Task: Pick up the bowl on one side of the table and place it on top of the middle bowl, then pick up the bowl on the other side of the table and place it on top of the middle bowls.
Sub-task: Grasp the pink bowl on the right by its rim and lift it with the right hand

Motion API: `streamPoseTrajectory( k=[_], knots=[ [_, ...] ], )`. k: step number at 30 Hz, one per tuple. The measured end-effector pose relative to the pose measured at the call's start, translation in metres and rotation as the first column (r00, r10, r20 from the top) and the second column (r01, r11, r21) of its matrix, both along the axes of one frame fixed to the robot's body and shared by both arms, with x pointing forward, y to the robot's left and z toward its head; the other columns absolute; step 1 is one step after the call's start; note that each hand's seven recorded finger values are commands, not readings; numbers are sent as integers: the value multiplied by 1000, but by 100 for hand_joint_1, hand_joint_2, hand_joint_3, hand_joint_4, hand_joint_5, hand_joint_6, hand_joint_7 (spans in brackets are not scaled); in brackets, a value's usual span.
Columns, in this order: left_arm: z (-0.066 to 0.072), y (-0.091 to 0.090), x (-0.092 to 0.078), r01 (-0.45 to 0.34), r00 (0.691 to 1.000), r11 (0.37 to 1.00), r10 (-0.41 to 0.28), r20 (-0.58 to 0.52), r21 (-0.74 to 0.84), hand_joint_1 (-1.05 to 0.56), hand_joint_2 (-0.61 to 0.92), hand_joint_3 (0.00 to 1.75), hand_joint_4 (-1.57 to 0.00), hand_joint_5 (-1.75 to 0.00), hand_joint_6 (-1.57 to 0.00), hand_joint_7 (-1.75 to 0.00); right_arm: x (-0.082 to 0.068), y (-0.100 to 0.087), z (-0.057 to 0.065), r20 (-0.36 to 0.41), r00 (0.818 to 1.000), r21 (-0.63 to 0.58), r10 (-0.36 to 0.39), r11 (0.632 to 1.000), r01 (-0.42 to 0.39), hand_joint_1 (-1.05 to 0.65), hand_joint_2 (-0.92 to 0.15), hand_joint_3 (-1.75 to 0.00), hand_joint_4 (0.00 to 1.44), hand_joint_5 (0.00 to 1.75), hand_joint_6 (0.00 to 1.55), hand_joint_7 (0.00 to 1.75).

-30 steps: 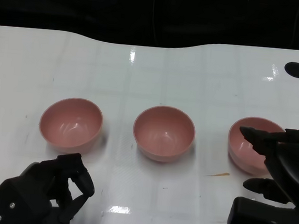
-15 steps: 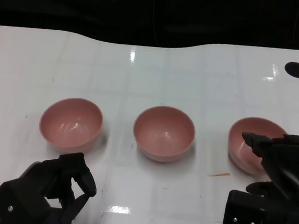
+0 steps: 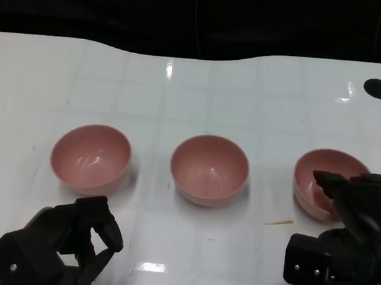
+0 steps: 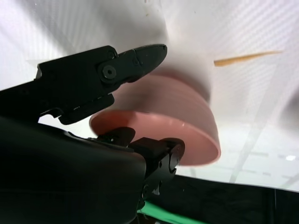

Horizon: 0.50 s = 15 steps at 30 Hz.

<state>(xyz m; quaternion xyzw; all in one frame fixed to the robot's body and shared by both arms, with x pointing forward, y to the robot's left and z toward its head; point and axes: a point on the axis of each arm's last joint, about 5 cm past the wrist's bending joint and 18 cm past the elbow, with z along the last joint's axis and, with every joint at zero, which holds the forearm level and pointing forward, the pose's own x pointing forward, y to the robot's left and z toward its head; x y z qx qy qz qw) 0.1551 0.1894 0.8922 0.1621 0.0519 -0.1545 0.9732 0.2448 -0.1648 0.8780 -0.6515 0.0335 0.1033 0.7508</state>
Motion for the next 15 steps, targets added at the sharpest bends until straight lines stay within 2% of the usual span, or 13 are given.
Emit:
streamPoseTrajectory(
  k=[3,4,5,8,11,13,15],
  knots=[
    [0,0,0,1,1000,1000,-1,4,0,-15,57,107,-72,-175,-64,-154,3,0,-3,-11,1000,-9,10,1000,-10,-50,-91,0,56,18,49,3],
    [0,0,0,2,1000,1000,-2,4,0,-15,57,107,-72,-175,-65,-154,4,0,-4,-11,1000,-6,12,1000,-12,-38,-90,0,68,57,61,3],
    [0,0,0,2,1000,1000,-2,3,1,-15,57,108,-73,-175,-65,-154,5,0,-5,-8,1000,3,18,1000,-18,-34,-90,0,67,81,66,2],
    [0,-1,-1,6,1000,1000,-6,1,0,-16,57,108,-74,-175,-65,-154,5,0,-9,37,998,30,48,998,-49,-20,-89,0,72,129,91,6],
    [0,-1,-1,6,1000,1000,-6,0,1,-17,57,107,-74,-175,-65,-154,7,0,-13,106,992,55,72,995,-78,-15,-92,-7,80,152,115,12],
    [1,-1,-1,7,1000,1000,-7,2,11,-15,58,105,-73,-175,-65,-154,7,-1,-14,132,988,62,80,994,-89,-16,-90,-7,88,167,125,14],
    [2,-2,-1,7,1000,1000,-7,0,22,-14,59,105,-73,-175,-64,-154,7,0,-15,169,982,72,90,992,-103,-17,-89,-7,93,173,130,16]
  ],
)
